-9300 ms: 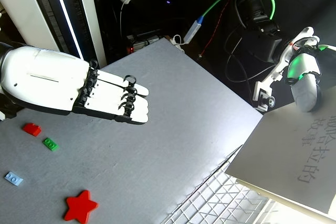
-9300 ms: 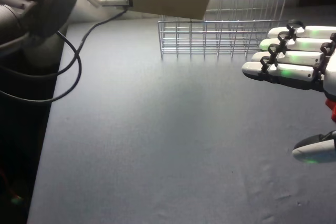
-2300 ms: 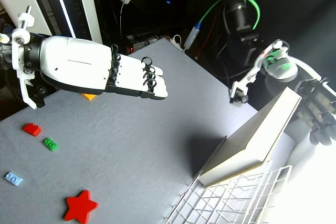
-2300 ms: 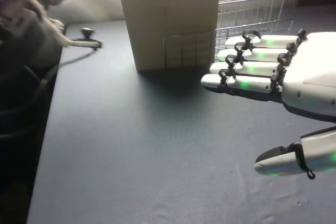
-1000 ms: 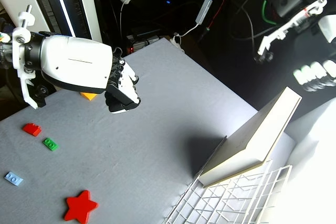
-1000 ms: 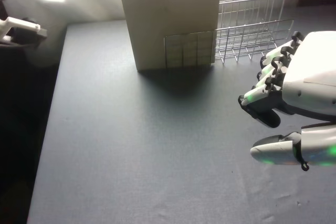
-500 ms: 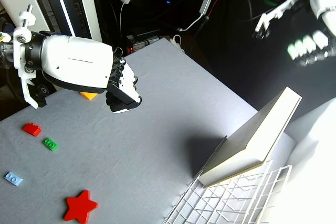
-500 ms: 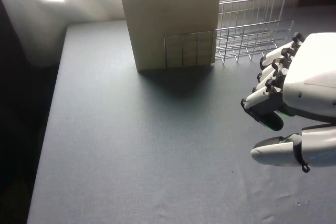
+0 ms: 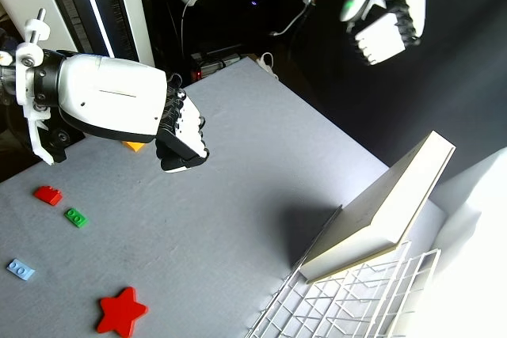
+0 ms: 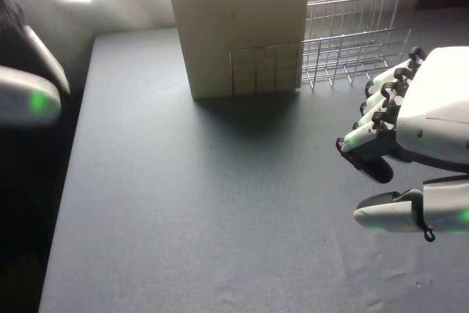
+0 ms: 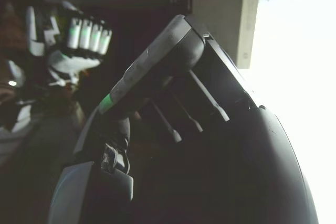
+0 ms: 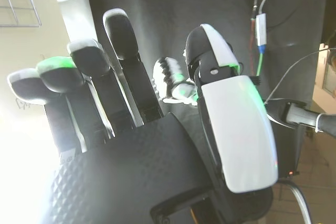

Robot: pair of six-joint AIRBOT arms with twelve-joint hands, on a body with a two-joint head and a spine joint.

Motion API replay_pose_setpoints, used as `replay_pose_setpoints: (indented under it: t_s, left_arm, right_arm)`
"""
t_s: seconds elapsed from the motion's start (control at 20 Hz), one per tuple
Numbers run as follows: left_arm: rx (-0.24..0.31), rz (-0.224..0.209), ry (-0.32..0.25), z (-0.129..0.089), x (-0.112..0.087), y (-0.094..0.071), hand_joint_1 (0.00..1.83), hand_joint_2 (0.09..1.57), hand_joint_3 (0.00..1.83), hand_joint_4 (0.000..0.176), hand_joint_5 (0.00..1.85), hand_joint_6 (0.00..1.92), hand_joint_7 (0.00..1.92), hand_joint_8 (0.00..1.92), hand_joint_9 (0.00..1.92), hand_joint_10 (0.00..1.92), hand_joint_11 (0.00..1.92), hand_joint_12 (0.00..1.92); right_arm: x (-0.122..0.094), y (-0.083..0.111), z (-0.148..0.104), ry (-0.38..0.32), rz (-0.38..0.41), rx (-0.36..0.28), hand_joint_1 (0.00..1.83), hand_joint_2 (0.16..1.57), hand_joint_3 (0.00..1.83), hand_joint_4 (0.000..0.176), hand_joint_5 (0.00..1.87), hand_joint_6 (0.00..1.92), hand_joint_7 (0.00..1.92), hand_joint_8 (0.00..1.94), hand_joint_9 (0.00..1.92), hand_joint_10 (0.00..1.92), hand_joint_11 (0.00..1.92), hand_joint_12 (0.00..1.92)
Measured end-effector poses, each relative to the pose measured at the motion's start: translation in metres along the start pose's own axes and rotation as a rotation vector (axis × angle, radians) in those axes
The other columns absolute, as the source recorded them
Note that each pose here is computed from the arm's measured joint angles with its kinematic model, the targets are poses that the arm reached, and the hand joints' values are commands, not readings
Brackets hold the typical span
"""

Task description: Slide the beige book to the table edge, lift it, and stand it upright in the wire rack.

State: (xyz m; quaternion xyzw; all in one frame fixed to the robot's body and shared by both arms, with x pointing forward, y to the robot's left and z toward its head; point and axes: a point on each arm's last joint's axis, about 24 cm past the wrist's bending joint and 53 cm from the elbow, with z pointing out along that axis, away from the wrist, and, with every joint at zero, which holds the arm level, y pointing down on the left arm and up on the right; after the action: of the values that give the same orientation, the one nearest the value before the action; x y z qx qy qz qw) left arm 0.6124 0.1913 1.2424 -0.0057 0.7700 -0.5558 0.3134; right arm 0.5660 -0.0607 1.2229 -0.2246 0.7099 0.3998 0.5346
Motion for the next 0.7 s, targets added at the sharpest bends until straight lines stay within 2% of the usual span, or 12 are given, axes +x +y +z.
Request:
replay_pose_setpoints:
  t_s: [0.05, 0.1, 0.15, 0.25, 0.35, 0.4, 0.55, 0.65, 0.7]
  left_arm:
    - [-0.027, 0.041, 0.063, 0.004, 0.017, 0.003, 0.33, 1.52, 0.0, 0.0, 1.09, 1.9, 1.21, 1.92, 1.25, 1.92, 1.24, 1.92]
    - [-0.034, 0.054, 0.091, 0.006, 0.026, 0.004, 0.34, 1.51, 0.0, 0.0, 1.09, 1.92, 1.22, 1.92, 1.26, 1.92, 1.25, 1.92]
    - [-0.037, 0.06, 0.101, 0.006, 0.029, 0.002, 0.34, 1.51, 0.0, 0.0, 1.09, 1.92, 1.23, 1.92, 1.26, 1.92, 1.24, 1.92]
    - [-0.041, 0.07, 0.06, 0.0, 0.016, -0.005, 0.31, 1.52, 0.0, 0.0, 1.09, 1.91, 1.21, 1.92, 1.24, 1.92, 1.21, 1.92]
    - [-0.074, 0.096, 0.008, -0.006, -0.001, -0.006, 0.31, 1.52, 0.0, 0.0, 1.08, 1.9, 1.21, 1.92, 1.23, 1.92, 1.21, 1.92]
    - [-0.091, 0.113, -0.01, -0.008, -0.008, -0.006, 0.33, 1.51, 0.0, 0.0, 1.08, 1.92, 1.22, 1.92, 1.25, 1.92, 1.22, 1.92]
    - [-0.102, 0.108, -0.018, -0.008, -0.011, -0.005, 0.36, 1.51, 0.0, 0.0, 1.08, 1.92, 1.22, 1.92, 1.25, 1.92, 1.23, 1.92]
    - [-0.102, 0.108, 0.002, -0.004, -0.003, -0.007, 0.4, 1.51, 0.0, 0.0, 1.1, 1.92, 1.23, 1.92, 1.28, 1.92, 1.27, 1.92]
    - [-0.1, 0.104, 0.01, -0.003, 0.0, -0.008, 0.41, 1.51, 0.0, 0.0, 1.1, 1.92, 1.23, 1.92, 1.28, 1.92, 1.28, 1.92]
  right_arm:
    - [0.0, 0.0, 0.0, 0.0, 0.0, -0.001, 0.08, 1.24, 0.0, 0.0, 0.84, 1.25, 0.96, 1.61, 0.84, 1.86, 0.65, 1.92]
    - [0.0, 0.0, 0.0, 0.001, 0.0, 0.0, 0.08, 1.24, 0.0, 0.0, 0.85, 1.38, 0.96, 1.66, 0.85, 1.9, 0.7, 1.92]
    - [0.0, 0.0, 0.0, 0.001, 0.0, 0.0, 0.07, 1.24, 0.0, 0.0, 0.83, 1.42, 0.95, 1.67, 0.84, 1.91, 0.7, 1.92]
    - [0.0, 0.0, 0.0, 0.0, 0.0, 0.0, 0.08, 1.25, 0.0, 0.0, 0.79, 1.29, 0.94, 1.57, 0.81, 1.85, 0.62, 1.92]
    - [0.0, 0.0, 0.0, 0.0, -0.001, -0.001, 0.05, 1.25, 0.0, 0.0, 0.79, 1.3, 0.92, 1.59, 0.79, 1.87, 0.6, 1.92]
    - [0.0, 0.0, 0.0, 0.0, -0.002, -0.001, 0.07, 1.25, 0.0, 0.0, 0.79, 1.38, 0.93, 1.62, 0.8, 1.87, 0.64, 1.92]
    - [0.0, 0.0, 0.0, 0.0, -0.003, -0.001, 0.03, 1.26, 0.0, 0.0, 0.82, 1.38, 0.98, 1.61, 0.86, 1.88, 0.69, 1.92]
    - [0.0, 0.0, 0.0, 0.0, -0.003, 0.0, 0.01, 1.27, 0.0, 0.0, 0.86, 1.25, 1.02, 1.56, 0.92, 1.86, 0.72, 1.92]
    - [0.0, 0.001, 0.0, 0.0, -0.003, -0.001, 0.0, 1.28, 0.0, 0.0, 0.91, 1.38, 1.07, 1.64, 0.99, 1.91, 0.83, 1.92]
